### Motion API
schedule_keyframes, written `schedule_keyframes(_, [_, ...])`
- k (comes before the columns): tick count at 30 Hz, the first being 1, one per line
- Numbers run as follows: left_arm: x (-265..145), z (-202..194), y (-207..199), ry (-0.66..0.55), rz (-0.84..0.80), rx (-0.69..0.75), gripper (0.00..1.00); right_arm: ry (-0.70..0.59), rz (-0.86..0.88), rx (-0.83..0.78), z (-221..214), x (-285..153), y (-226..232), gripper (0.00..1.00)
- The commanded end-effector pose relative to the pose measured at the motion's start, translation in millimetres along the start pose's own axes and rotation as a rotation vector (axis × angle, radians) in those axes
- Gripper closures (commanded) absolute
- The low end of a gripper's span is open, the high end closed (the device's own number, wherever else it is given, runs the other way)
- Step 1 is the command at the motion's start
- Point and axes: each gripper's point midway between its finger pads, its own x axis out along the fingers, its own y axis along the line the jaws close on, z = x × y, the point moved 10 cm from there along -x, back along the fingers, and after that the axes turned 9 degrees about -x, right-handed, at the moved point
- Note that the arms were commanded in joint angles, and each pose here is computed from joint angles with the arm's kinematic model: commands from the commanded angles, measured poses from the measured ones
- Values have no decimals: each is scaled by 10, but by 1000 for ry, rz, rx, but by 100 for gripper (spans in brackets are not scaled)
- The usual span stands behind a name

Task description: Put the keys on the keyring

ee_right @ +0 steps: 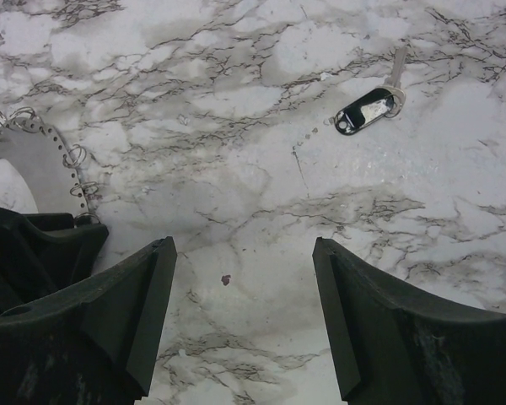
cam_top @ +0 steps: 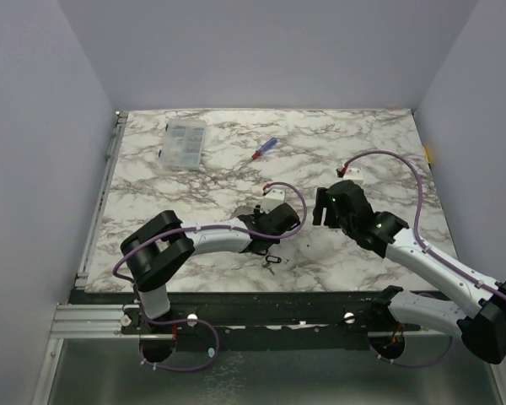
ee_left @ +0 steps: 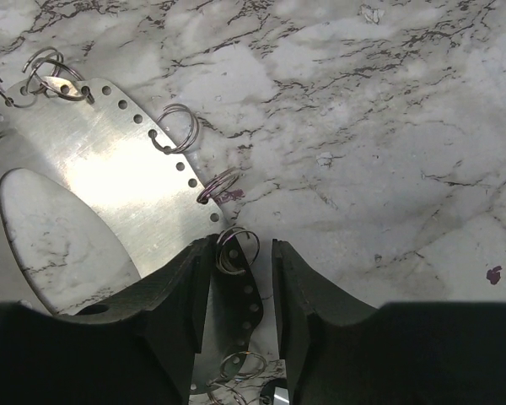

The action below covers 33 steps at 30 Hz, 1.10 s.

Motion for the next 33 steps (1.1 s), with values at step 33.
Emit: schedule_keyframes(33, [-34,54,-186,-42,30,120,100,20,7,-13,-84,-13,-28,24])
